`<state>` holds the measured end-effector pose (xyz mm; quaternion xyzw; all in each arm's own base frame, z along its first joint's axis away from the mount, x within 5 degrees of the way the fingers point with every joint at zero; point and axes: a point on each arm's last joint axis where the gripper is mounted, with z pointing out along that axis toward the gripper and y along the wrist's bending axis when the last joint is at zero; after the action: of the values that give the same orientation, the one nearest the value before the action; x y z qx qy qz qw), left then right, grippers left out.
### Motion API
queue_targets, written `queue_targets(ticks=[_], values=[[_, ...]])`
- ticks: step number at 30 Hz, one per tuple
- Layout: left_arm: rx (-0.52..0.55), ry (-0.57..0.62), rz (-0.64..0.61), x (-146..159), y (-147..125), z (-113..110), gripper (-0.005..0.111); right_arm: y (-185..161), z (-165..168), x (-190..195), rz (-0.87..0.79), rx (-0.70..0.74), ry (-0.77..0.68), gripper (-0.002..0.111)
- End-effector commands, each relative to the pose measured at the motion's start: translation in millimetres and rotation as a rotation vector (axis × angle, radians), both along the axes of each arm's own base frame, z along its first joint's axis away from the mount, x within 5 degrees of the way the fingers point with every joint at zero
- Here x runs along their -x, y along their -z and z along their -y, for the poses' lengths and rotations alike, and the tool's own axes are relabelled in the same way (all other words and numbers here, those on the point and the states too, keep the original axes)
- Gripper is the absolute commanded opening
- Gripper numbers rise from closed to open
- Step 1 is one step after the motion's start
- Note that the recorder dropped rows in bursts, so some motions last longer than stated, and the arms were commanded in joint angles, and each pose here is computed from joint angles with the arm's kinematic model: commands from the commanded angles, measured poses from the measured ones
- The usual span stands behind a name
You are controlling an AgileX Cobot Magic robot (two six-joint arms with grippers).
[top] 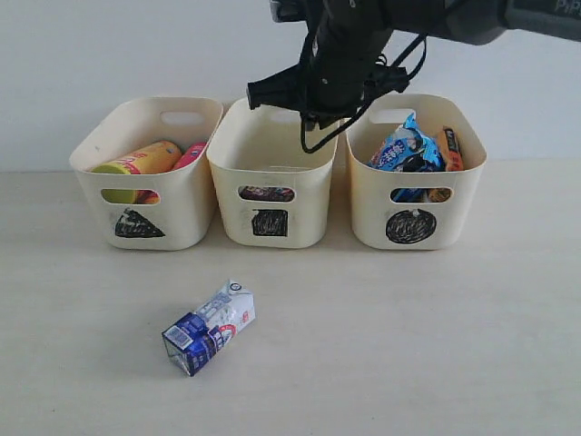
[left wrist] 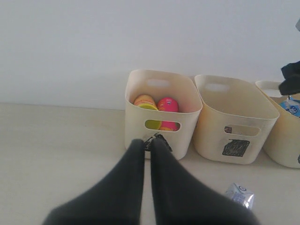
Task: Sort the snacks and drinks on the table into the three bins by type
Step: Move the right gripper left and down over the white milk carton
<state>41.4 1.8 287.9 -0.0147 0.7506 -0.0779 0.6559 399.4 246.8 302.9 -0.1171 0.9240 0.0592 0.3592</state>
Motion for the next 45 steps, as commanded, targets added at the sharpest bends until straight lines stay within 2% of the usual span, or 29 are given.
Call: queue_targets(ticks=[1, 6, 9, 12, 24, 38, 40, 41, 43, 45], values=[[0.000, 0.006, -0.004, 0, 2, 0, 0.004, -8, 10, 19, -0.146, 0.091, -0.059, 0.001], [0.000, 0.006, -0.004, 0, 2, 0, 0.004, -9, 3, 40, -0.307, 0.067, -0.254, 0.001], [0.000, 0.006, -0.004, 0, 2, 0, 0.004, -9, -7, 54, -0.410, -0.020, -0.388, 0.001], [0.000, 0.006, -0.004, 0, 2, 0, 0.004, -11, -17, 62, -0.445, -0.087, -0.461, 0.001], [0.000, 0.006, -0.004, 0, 2, 0, 0.004, -13, -59, 90, -0.375, -0.089, -0.572, 0.001], [0.000, 0.006, -0.004, 0, 2, 0, 0.004, -14, -62, 92, -0.402, -0.130, -0.514, 0.002], [0.000, 0.006, -0.004, 0, 2, 0, 0.004, -9, -68, 94, -0.408, -0.129, -0.524, 0.011], [0.000, 0.006, -0.004, 0, 2, 0, 0.004, -4, -73, 95, -0.416, -0.124, -0.532, 0.019], [0.000, 0.006, -0.004, 0, 2, 0, 0.004, 7, -84, 99, -0.431, -0.110, -0.549, 0.040], [0.000, 0.006, -0.004, 0, 2, 0, 0.004, 17, -92, 100, -0.444, -0.115, -0.508, 0.062]])
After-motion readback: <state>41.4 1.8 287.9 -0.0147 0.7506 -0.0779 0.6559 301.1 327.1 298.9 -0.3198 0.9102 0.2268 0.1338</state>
